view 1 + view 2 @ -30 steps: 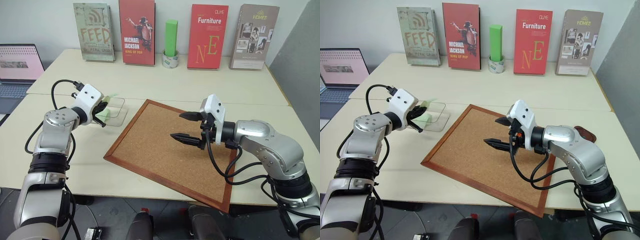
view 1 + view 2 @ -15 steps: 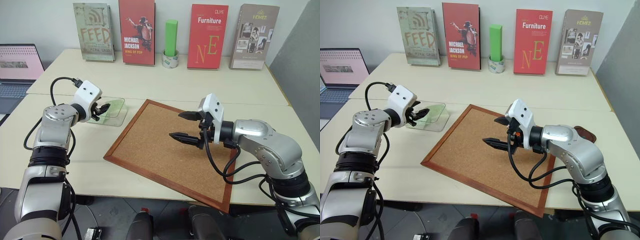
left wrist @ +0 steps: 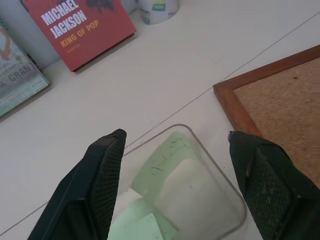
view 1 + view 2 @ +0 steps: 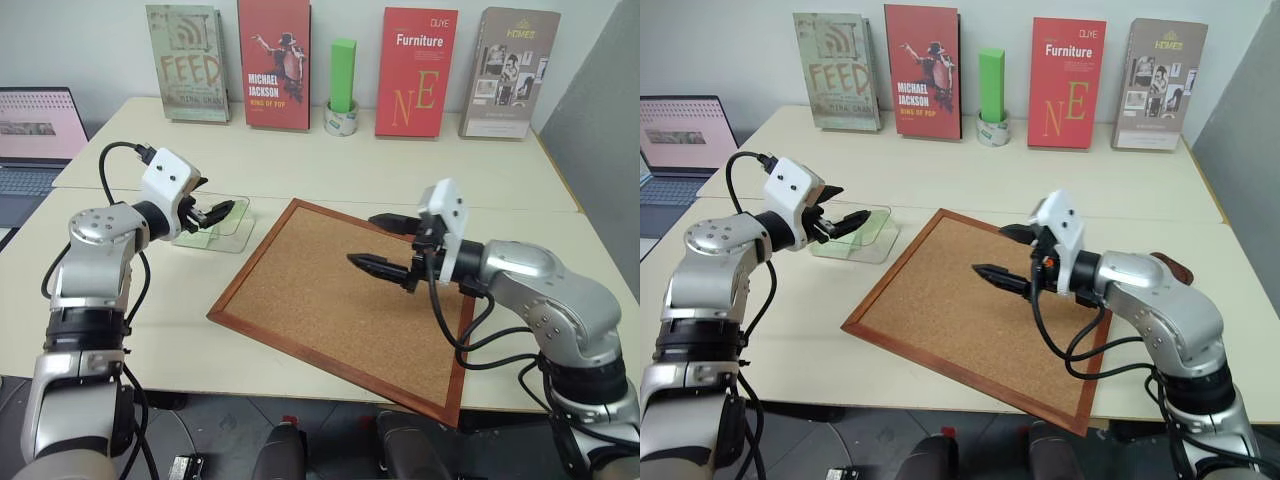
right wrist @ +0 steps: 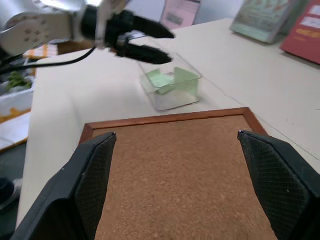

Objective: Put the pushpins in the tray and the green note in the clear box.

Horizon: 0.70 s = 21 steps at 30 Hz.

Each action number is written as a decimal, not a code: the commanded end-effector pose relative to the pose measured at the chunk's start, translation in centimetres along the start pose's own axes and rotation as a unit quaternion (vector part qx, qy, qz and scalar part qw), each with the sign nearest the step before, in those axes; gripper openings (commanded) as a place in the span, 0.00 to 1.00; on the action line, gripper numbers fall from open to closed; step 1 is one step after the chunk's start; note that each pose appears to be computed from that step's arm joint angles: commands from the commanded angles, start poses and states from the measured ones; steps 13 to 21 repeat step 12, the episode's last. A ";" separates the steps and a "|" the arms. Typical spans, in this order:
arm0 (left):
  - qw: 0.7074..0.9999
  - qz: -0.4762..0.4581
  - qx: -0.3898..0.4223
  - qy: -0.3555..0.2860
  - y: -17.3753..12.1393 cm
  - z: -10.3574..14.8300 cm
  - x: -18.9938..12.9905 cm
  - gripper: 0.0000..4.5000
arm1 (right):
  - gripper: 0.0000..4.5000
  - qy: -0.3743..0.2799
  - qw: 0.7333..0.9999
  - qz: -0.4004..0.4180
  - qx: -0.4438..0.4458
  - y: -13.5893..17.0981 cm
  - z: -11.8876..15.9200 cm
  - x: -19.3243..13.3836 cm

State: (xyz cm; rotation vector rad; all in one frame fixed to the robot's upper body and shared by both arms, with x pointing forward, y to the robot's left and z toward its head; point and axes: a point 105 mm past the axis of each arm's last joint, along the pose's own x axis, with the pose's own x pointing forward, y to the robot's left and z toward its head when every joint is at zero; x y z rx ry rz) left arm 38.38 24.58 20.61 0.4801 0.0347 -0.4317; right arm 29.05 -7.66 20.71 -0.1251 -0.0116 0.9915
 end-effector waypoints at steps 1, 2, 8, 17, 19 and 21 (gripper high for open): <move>0.998 -0.005 0.035 -0.059 -0.9 3.1 -1.0 0.77 | 0.92 -0.037 0.996 -0.064 -0.046 -0.5 0.5 -2.4; 0.997 -0.026 0.037 -0.063 -1.9 3.1 -1.0 0.77 | 0.92 -0.029 0.996 -0.068 -0.053 -0.3 -0.1 -3.0; 0.987 -0.135 0.017 -0.084 -5.5 3.3 -1.7 0.77 | 0.92 0.003 0.994 -0.077 -0.074 -0.2 -1.6 -5.0; 0.981 -0.166 0.013 -0.097 -6.5 3.7 -1.9 0.77 | 0.92 0.008 0.994 -0.079 -0.077 -0.5 -1.7 -5.3; 0.981 -0.166 0.013 -0.097 -6.5 3.7 -1.9 0.77 | 0.92 0.008 0.994 -0.079 -0.077 -0.5 -1.7 -5.3; 0.981 -0.166 0.013 -0.097 -6.5 3.7 -1.9 0.77 | 0.92 0.008 0.994 -0.079 -0.077 -0.5 -1.7 -5.3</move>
